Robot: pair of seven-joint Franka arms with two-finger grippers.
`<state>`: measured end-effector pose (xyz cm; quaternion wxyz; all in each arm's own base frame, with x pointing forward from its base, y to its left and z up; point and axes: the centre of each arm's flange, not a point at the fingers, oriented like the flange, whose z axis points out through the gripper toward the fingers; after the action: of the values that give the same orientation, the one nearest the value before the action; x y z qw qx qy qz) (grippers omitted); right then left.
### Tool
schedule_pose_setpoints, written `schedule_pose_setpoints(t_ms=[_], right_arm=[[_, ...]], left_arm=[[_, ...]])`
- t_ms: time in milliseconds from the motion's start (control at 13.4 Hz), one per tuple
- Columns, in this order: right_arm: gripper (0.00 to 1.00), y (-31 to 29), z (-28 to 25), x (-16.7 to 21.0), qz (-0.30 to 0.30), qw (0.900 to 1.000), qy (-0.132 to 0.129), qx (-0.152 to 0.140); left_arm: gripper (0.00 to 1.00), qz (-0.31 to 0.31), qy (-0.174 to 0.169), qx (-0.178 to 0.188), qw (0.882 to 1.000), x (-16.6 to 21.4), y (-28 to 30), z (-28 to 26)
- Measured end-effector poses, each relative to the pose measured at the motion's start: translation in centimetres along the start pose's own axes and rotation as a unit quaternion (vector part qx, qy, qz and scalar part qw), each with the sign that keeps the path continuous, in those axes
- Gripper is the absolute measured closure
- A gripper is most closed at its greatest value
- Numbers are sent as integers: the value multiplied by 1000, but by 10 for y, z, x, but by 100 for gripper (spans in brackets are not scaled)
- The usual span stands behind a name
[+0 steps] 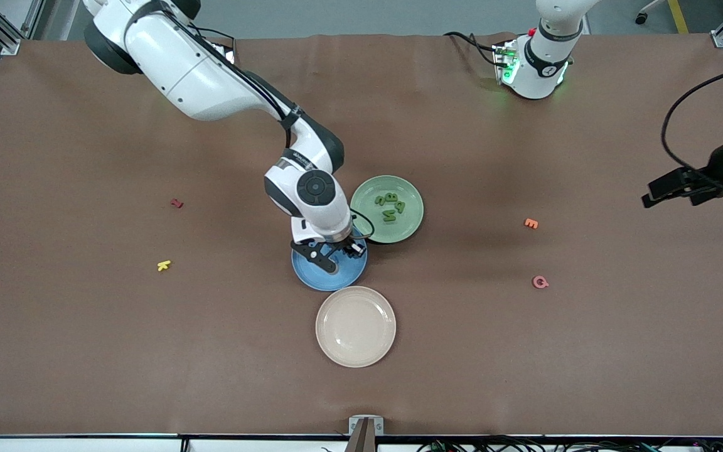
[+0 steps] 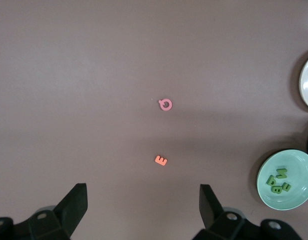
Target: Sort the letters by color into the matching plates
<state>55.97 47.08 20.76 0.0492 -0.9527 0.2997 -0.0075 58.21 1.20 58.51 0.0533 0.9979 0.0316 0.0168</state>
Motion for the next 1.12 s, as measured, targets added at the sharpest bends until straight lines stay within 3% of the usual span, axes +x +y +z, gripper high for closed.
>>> schedule_pose_setpoints(t_ms=[75, 448, 523, 821, 1120], right_arm=[[59, -1, 2, -1, 0, 1000, 0, 0], [6, -1, 2, 8, 5, 1000, 5, -2], [0, -1, 2, 8, 5, 1000, 5, -2], [0, 3, 0, 19, -7, 1000, 9, -24], [0, 20, -29, 60, -70, 995, 10, -76]], left_arm=[[1, 2, 2, 3, 1000, -2, 4, -7], [1, 15, 21, 29, 999, -15, 20, -30], [1, 15, 22, 30, 999, -16, 21, -31], [1, 23, 20, 30, 999, -17, 29, -29], [1, 22, 19, 31, 999, -16, 28, -28]])
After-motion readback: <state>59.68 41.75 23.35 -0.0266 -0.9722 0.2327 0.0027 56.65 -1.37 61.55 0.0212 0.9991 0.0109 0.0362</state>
